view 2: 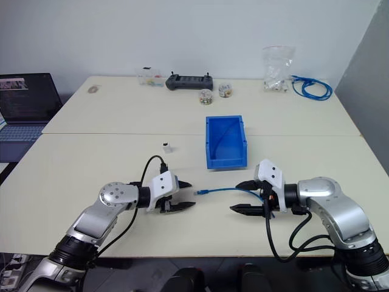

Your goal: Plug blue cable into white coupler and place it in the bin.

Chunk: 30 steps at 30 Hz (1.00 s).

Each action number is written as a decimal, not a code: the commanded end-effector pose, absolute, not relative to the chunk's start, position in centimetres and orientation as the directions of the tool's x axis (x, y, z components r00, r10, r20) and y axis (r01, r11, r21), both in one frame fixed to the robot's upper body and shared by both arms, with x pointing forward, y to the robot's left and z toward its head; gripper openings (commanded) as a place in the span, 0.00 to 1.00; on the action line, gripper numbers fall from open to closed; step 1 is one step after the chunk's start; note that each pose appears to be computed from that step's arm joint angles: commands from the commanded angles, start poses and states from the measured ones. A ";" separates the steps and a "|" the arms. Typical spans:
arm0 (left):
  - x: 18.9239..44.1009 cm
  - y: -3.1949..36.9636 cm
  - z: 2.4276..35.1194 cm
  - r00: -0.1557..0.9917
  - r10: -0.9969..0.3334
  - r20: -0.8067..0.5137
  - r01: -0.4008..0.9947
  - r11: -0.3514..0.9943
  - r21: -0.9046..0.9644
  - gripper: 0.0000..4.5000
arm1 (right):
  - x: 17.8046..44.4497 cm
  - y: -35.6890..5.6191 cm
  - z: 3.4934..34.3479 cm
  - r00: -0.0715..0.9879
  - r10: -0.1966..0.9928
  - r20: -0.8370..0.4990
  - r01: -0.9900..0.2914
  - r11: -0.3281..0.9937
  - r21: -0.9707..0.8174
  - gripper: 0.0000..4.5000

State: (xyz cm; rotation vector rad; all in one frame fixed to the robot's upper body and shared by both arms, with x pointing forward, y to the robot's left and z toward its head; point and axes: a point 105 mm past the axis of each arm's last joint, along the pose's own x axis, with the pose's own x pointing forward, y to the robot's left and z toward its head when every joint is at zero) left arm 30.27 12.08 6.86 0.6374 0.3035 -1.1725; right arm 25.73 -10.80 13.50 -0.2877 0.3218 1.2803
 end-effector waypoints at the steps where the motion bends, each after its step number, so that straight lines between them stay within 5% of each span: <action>1: 29.5 12.2 3.9 0.311 -0.693 -0.650 0.950 0.202 0.239 0.47 | 25.3 -10.9 14.8 0.274 0.891 -0.363 -0.961 0.267 -0.070 0.74; 10: 30.8 11.9 3.0 0.328 -0.645 -0.690 0.945 0.224 0.240 0.06 | 24.1 -10.7 14.9 0.269 0.898 -0.347 -0.962 0.268 -0.051 0.74; 19: 29.6 10.4 5.8 0.274 -0.759 -0.591 0.961 0.245 0.132 0.05 | 23.2 -10.1 14.9 0.257 0.912 -0.319 -0.964 0.265 -0.016 0.74; 30: 27.4 6.7 14.7 0.084 -0.964 -0.254 0.979 0.127 -0.159 0.05 | 21.9 -9.4 15.0 0.242 0.940 -0.241 -0.963 0.263 0.056 0.74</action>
